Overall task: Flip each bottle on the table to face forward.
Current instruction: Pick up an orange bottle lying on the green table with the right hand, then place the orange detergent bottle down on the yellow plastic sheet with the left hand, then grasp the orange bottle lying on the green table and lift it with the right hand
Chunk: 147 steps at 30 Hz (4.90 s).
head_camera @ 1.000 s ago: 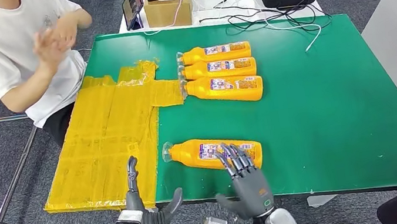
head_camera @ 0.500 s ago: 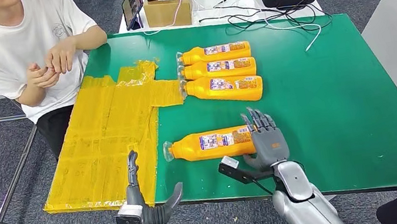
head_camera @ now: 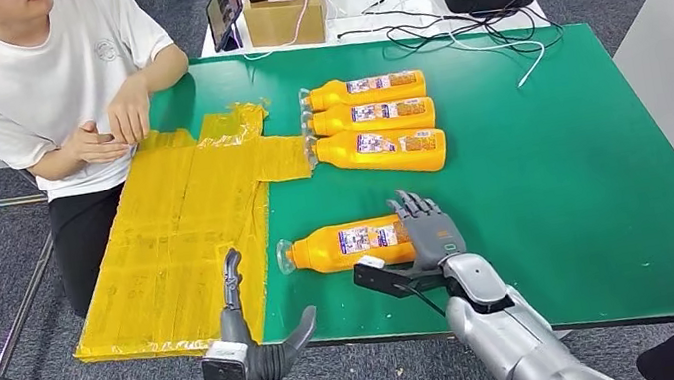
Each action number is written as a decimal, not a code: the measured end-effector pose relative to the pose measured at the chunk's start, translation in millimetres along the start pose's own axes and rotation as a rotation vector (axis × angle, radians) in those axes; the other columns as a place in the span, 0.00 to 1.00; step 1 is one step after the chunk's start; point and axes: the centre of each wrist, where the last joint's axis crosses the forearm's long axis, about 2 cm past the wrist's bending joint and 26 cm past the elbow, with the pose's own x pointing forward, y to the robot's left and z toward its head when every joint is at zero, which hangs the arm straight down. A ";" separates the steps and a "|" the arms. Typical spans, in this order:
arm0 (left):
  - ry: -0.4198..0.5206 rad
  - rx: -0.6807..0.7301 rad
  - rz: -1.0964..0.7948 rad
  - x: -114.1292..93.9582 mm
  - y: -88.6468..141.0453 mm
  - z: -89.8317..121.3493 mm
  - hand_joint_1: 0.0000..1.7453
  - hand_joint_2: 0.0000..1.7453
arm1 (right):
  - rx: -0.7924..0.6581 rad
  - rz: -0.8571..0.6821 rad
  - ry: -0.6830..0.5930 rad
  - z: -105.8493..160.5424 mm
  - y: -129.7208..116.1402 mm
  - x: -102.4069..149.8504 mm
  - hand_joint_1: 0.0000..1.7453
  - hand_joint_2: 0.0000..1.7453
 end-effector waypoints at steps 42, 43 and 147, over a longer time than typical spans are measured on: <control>0.324 -0.054 0.666 10.0 3.2 3.9 0.00 1.00 | -0.572 -0.653 -0.142 34.2 9.5 25.4 1.00 1.00; 0.305 -0.074 0.690 11.4 3.5 4.2 0.00 1.00 | -0.580 -0.694 -0.151 35.6 8.7 27.2 1.00 1.00; 0.370 -0.511 -0.741 -66.2 90.5 -126.1 0.00 0.00 | -0.553 -1.141 -0.420 113.9 26.1 106.4 0.00 0.00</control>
